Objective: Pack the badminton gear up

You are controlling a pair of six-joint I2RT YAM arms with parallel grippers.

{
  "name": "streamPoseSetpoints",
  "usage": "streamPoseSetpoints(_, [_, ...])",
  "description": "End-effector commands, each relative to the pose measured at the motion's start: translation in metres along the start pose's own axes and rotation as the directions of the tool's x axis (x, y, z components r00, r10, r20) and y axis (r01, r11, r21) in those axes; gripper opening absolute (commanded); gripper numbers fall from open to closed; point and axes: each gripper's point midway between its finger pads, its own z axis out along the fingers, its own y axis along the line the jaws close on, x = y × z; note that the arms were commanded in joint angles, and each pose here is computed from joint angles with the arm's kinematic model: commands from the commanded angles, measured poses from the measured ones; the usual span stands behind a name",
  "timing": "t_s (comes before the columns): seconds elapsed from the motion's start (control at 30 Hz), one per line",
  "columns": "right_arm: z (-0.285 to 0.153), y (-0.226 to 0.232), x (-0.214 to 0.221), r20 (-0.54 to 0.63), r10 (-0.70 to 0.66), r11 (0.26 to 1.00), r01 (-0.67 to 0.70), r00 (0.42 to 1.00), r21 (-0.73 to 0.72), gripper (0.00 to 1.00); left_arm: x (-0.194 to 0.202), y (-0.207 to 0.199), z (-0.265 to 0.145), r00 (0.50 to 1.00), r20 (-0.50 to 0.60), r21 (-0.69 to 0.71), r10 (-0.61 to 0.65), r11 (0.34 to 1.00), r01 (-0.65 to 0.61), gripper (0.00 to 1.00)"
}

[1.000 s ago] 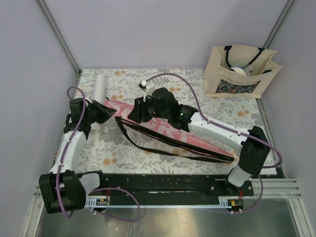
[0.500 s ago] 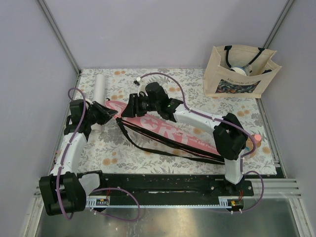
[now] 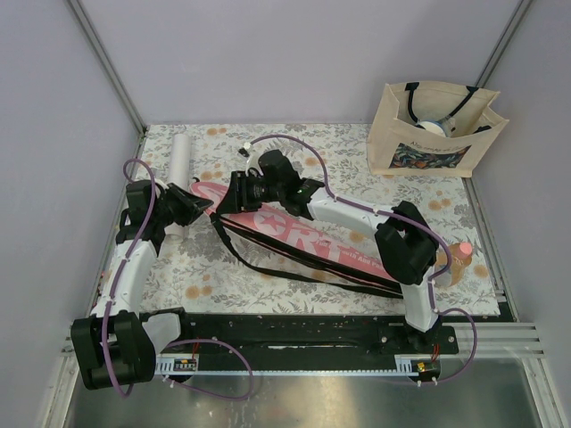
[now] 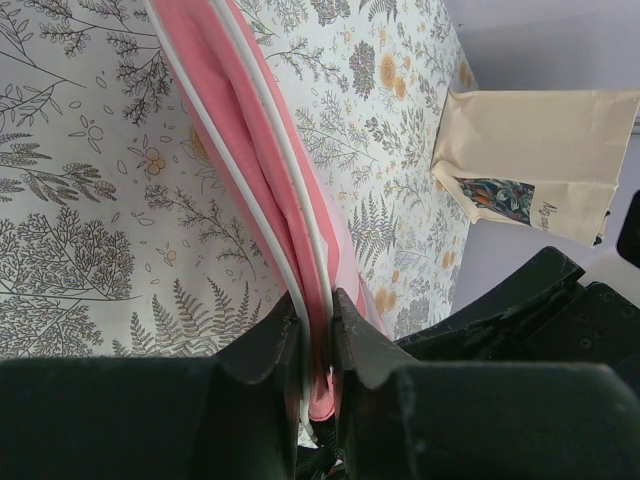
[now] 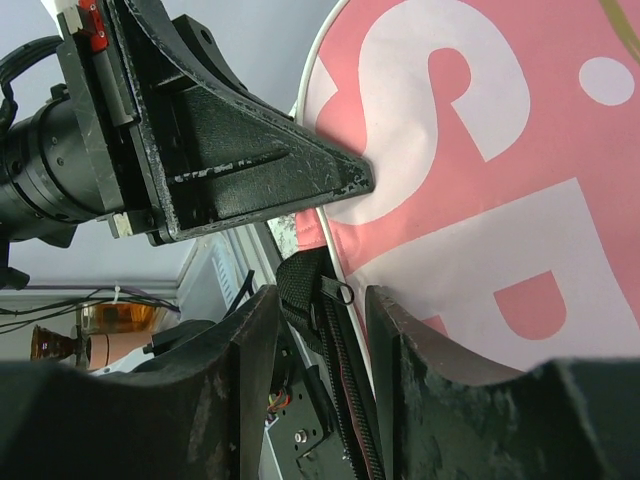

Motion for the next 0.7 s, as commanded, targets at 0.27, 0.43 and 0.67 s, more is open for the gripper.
streamPoseSetpoints(0.27, [0.009, 0.006, -0.003, 0.005, -0.016, 1.0, 0.016, 1.0, -0.02, 0.48, -0.008, -0.037, -0.01, 0.997, 0.036, 0.144, 0.073, 0.987, -0.077, 0.0])
streamPoseSetpoints(0.43, [0.012, 0.011, 0.002, -0.008, 0.02, 0.998, -0.02, 1.0, -0.06, 0.47, -0.01, -0.037, -0.01, 0.997, 0.039, 0.142, 0.073, 0.987, -0.077, 0.0])
streamPoseSetpoints(0.67, [0.012, 0.016, 0.003, -0.013, 0.048, 0.995, -0.049, 0.999, -0.09, 0.47, -0.009, -0.037, -0.009, 0.997, 0.037, 0.142, 0.074, 0.987, -0.078, 0.0])
